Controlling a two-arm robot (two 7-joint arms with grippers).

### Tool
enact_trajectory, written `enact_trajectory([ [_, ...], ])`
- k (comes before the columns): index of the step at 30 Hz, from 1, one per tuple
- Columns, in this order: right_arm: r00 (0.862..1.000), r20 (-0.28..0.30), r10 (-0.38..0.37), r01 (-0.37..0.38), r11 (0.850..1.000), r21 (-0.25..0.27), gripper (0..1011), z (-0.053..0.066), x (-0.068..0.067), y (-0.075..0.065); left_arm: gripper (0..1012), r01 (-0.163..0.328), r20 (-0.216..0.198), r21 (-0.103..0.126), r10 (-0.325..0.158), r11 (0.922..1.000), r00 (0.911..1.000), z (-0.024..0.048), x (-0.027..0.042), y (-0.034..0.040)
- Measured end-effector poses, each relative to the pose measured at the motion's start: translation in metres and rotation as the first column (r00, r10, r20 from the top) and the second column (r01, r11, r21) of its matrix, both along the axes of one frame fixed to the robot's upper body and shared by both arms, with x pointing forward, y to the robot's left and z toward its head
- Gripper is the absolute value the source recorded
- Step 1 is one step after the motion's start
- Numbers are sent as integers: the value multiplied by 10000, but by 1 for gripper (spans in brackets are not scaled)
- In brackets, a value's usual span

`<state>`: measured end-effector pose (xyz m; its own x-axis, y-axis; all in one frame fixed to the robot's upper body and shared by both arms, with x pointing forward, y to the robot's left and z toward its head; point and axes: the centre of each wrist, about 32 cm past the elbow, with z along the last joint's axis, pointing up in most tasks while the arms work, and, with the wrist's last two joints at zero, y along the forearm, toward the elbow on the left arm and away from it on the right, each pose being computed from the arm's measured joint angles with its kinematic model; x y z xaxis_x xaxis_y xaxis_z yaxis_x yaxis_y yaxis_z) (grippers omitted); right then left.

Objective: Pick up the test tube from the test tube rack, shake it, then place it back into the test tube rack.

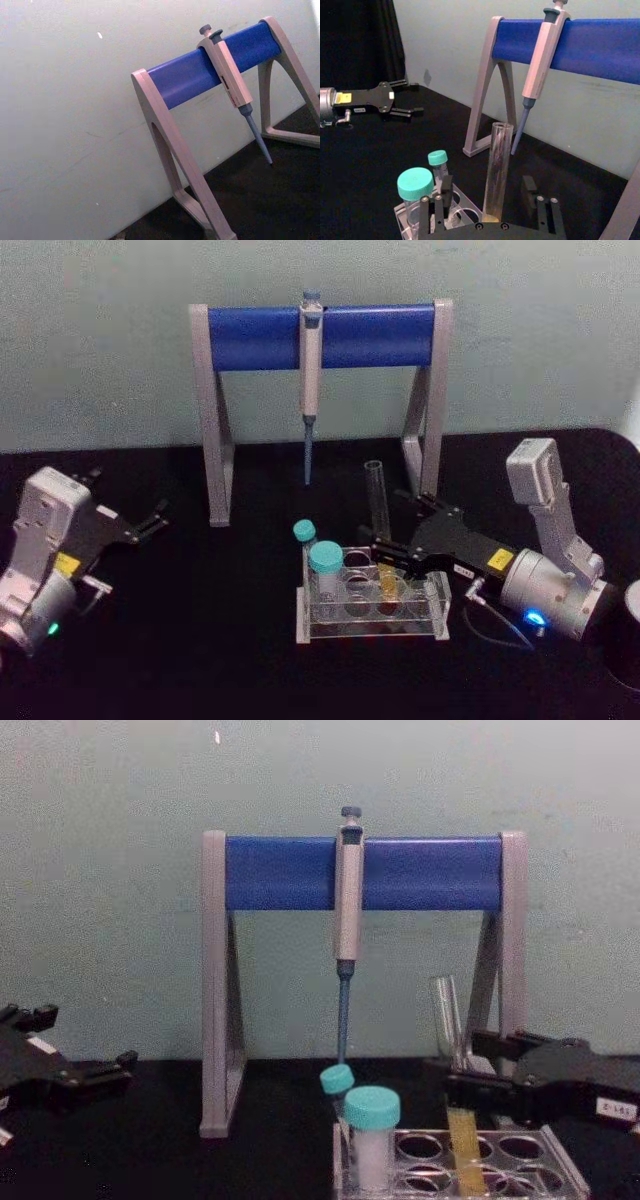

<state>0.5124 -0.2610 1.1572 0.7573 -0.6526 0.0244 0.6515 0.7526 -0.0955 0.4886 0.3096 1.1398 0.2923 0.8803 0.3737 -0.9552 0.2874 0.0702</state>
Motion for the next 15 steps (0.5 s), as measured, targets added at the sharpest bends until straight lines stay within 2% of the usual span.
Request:
enact_trajectory([
  [6,10000,2,0,0,10000,5,1000,0,0,0,1010,-1,-1,0,1,10000,10000,0,0,0],
  [15,10000,0,0,0,10000,12,1000,0,0,0,1010,0,0,1,0,10000,10000,0,0,0],
])
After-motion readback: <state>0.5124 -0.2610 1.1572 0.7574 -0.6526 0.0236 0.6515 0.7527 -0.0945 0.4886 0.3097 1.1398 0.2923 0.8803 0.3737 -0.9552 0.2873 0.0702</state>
